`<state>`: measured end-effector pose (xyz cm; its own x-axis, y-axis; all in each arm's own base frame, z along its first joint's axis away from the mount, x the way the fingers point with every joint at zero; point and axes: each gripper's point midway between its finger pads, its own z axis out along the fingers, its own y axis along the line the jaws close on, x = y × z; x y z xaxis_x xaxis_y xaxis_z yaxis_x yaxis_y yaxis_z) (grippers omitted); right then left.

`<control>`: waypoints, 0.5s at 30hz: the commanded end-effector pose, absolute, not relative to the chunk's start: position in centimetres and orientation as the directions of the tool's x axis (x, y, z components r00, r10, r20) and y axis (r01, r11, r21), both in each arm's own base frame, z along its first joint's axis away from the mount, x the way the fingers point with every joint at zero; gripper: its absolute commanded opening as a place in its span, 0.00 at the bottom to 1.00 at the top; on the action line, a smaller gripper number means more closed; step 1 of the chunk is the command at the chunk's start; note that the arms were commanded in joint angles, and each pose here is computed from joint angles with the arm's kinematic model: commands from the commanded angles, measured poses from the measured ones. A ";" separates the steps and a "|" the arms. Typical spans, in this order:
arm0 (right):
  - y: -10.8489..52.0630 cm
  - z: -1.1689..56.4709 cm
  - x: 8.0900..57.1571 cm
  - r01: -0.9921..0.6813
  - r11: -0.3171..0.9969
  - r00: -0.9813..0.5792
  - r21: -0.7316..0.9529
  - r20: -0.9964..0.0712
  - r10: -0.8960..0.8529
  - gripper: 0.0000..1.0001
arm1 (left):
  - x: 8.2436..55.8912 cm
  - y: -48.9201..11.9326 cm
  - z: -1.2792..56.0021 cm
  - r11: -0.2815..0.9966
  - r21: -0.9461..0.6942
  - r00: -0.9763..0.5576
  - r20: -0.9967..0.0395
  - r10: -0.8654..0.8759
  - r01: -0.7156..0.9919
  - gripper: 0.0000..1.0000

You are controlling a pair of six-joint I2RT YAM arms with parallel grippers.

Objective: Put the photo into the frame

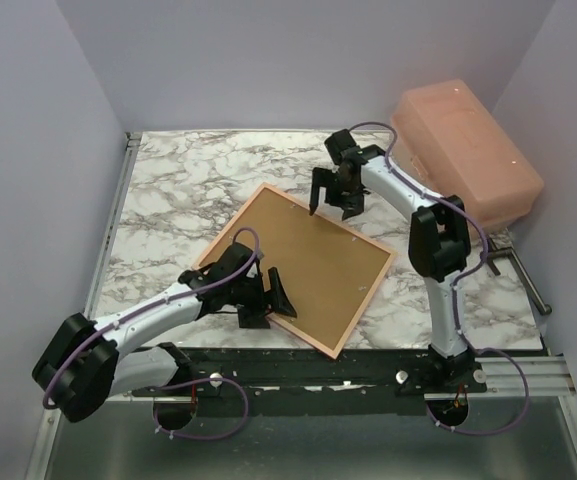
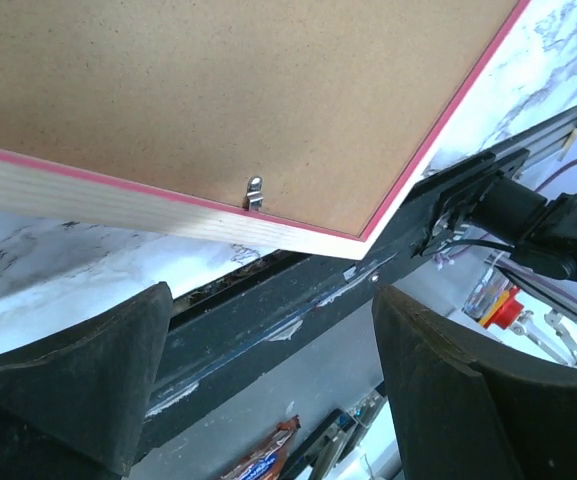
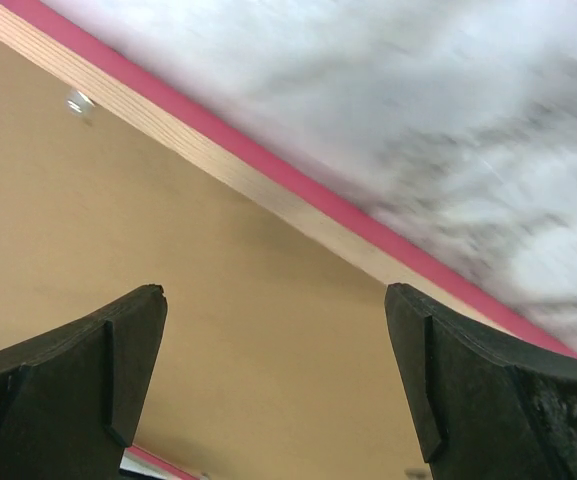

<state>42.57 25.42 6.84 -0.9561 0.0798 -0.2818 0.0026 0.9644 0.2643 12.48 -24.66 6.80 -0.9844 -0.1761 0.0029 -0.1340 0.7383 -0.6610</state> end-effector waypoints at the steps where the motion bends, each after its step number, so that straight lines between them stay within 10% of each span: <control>1: 20.8 11.4 40.7 0.065 0.980 -0.917 0.189 -0.376 0.134 1.00 | 12.7 -23.5 8.3 0.738 -0.669 -0.975 -0.093 -0.201 -0.089 0.84; 15: 14.5 6.0 22.9 0.185 0.962 -0.960 0.203 -0.173 0.221 0.90 | 16.0 -20.7 18.9 0.658 -0.734 -0.800 -0.492 -0.344 0.168 0.92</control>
